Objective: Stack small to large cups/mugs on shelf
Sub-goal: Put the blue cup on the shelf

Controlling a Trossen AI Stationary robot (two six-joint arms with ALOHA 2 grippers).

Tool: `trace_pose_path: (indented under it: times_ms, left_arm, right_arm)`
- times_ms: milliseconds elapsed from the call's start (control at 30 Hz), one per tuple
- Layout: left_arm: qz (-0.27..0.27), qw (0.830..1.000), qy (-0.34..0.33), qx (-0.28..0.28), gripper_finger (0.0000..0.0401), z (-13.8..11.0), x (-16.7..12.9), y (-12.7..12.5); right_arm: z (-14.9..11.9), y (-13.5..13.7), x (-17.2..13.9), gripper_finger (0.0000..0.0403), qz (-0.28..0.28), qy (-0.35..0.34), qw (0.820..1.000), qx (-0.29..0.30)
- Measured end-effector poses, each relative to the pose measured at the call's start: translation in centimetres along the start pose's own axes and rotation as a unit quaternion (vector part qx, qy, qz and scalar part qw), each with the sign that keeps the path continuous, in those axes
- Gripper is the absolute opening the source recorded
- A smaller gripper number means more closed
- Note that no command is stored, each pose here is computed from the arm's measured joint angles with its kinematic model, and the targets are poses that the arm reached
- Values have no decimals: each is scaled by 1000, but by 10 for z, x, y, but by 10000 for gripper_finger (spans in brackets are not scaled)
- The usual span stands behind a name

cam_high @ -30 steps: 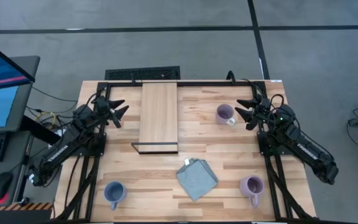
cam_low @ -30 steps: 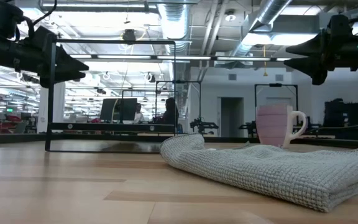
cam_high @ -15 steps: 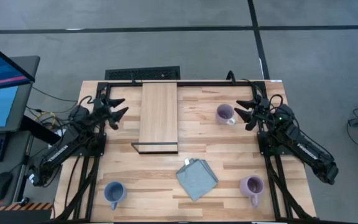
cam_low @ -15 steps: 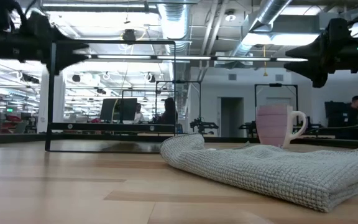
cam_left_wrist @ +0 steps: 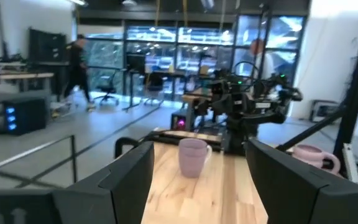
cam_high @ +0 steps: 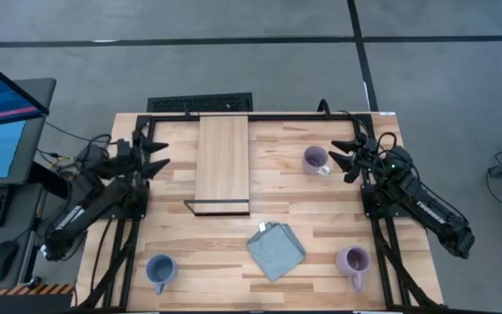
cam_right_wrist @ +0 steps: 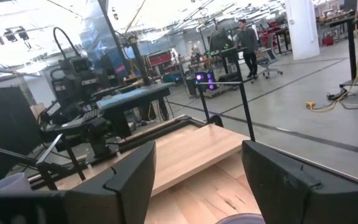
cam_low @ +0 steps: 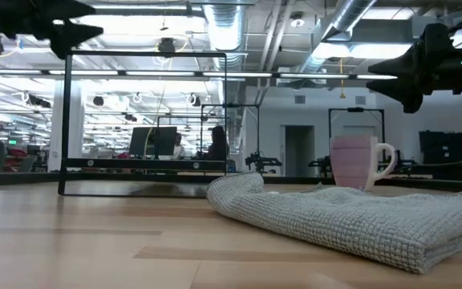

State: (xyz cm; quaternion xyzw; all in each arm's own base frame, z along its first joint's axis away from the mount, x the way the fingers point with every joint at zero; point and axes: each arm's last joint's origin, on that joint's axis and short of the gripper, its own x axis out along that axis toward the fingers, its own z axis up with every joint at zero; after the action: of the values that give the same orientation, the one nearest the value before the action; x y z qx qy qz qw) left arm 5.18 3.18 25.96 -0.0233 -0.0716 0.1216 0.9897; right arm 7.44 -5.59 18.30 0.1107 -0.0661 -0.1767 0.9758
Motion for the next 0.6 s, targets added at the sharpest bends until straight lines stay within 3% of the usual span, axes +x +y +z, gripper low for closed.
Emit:
trace_pose_path:
  times_ms: [267, 600]
  left_arm:
    - [48, 998, 36, -12, 247, 37, -24, -18]
    - [45, 999, 23, 12, 247, 67, -45, -34]
  right_arm:
    - [0, 0, 0, 260, -1, 0, 1000, 0]
    - [0, -1, 0, 260, -17, -5, 1000, -1]
